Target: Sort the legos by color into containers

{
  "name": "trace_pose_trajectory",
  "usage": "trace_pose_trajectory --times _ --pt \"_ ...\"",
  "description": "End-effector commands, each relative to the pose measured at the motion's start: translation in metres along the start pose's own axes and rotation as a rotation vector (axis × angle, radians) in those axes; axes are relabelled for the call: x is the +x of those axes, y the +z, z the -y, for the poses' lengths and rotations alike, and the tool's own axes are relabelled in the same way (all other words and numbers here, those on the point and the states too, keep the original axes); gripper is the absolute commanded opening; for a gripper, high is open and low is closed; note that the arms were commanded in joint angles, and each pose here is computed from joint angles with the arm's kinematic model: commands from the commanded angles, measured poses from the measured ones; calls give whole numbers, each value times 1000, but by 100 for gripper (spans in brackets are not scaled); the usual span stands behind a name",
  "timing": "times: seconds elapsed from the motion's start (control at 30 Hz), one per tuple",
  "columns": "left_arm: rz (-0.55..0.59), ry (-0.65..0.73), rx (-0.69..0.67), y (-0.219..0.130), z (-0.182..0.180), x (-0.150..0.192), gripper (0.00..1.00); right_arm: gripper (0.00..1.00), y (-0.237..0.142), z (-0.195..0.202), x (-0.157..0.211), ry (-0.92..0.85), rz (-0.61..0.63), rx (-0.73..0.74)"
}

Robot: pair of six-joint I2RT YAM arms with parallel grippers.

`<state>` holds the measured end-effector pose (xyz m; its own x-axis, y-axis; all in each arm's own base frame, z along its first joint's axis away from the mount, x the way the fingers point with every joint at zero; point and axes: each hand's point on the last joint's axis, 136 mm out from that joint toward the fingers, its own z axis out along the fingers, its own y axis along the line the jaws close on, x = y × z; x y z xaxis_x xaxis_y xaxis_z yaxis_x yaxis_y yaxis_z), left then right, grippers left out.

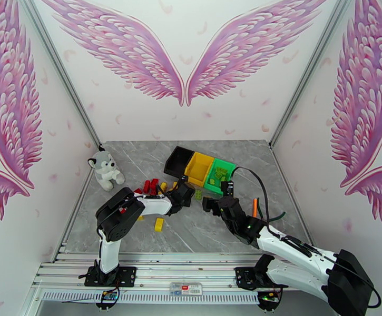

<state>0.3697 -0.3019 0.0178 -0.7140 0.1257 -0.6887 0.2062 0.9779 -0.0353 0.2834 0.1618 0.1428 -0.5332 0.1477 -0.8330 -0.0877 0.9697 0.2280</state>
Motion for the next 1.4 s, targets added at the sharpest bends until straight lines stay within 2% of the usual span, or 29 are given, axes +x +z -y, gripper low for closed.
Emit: trace_pose_trajectory --times 0.0,0.2,0.4,0.63,0.83,1.27,1.37 --pt "15 23 52 -7 10 -11 43 99 -2 6 8 26 -32 12" --pt "21 48 106 -11 19 -18 31 99 -2 15 23 61 -34 14" --pt "60 35 182 -39 25 -33 29 99 -14 26 26 73 27 -13" --pt "103 56 321 -64 57 -68 29 99 -40 51 22 93 69 40" --pt "147 81 419 -70 94 -111 29 99 -52 54 23 105 97 0" --pt "146 127 494 -41 152 -154 34 99 -65 61 22 152 118 -21" --pt "151 144 501 -39 164 -158 42 99 -65 62 23 154 118 -12"
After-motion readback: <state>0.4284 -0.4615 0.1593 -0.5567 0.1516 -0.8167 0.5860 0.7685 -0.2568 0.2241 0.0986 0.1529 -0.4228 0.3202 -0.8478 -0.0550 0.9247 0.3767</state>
